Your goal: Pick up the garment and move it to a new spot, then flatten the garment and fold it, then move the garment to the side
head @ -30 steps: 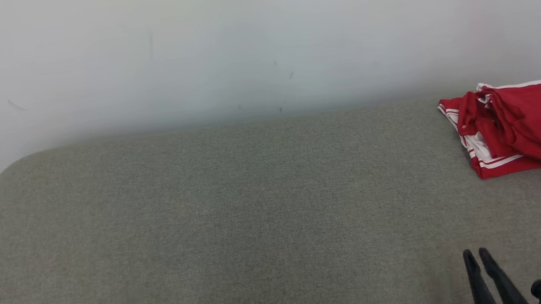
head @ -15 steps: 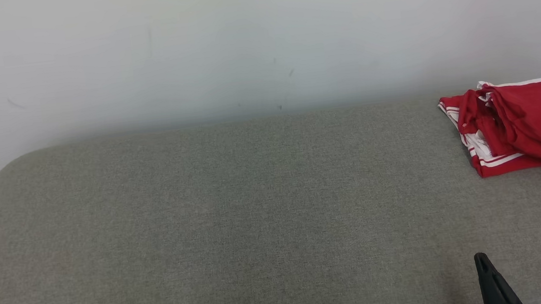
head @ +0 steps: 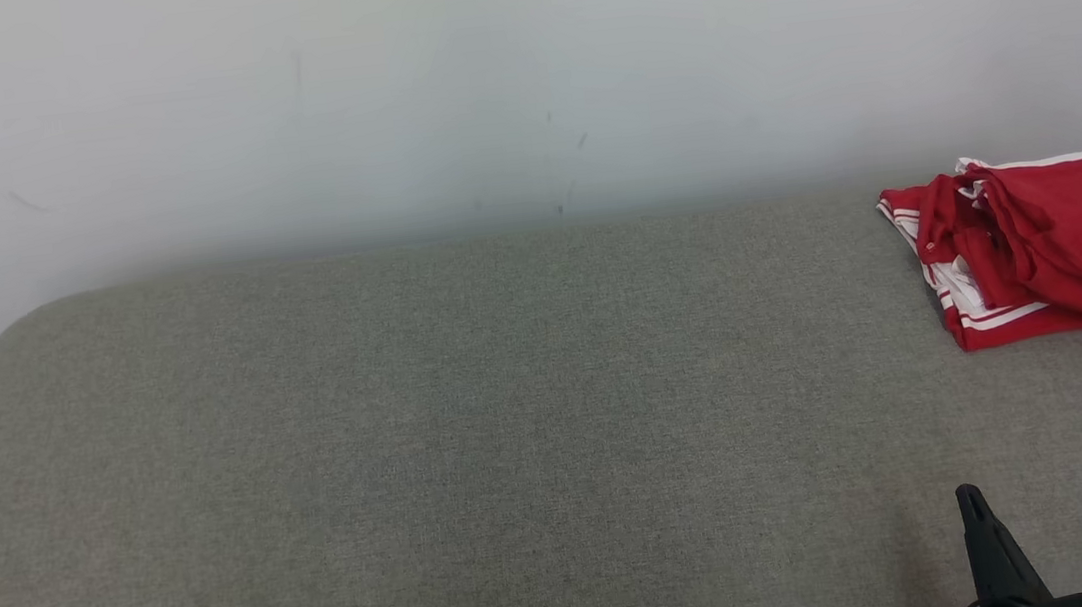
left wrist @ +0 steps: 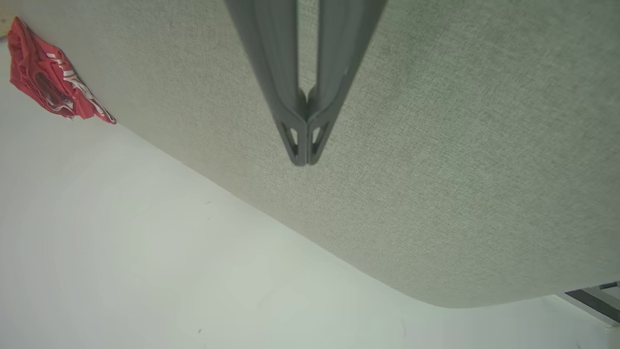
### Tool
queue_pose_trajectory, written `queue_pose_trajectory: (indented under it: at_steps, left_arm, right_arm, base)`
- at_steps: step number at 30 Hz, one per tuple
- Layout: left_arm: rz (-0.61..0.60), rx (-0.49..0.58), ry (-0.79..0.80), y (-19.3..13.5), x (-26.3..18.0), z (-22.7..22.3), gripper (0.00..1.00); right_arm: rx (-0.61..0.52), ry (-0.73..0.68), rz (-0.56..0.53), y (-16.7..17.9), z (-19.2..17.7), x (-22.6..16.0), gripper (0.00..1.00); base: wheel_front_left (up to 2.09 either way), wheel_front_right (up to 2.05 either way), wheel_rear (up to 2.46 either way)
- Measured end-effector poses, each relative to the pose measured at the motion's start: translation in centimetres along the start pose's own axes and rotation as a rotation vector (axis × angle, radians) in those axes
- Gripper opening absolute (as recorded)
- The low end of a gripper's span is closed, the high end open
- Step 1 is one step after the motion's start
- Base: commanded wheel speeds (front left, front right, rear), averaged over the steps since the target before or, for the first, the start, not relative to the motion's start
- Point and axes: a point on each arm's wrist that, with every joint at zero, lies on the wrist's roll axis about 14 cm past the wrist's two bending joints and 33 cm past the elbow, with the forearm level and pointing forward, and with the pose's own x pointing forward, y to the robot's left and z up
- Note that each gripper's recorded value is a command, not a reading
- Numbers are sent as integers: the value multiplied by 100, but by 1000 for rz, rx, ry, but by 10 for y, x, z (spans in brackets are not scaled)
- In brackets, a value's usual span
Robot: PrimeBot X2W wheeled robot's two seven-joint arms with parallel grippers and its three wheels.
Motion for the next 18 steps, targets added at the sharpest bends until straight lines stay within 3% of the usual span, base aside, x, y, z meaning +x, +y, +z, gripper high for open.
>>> queue_pose_trajectory:
  at_steps: [18]
  left_arm:
    - [15,-258,12,-1,10,3,0]
  right_arm:
    - [239,-13,-8,0,7,11,0]
  base:
    - [0,0,0]
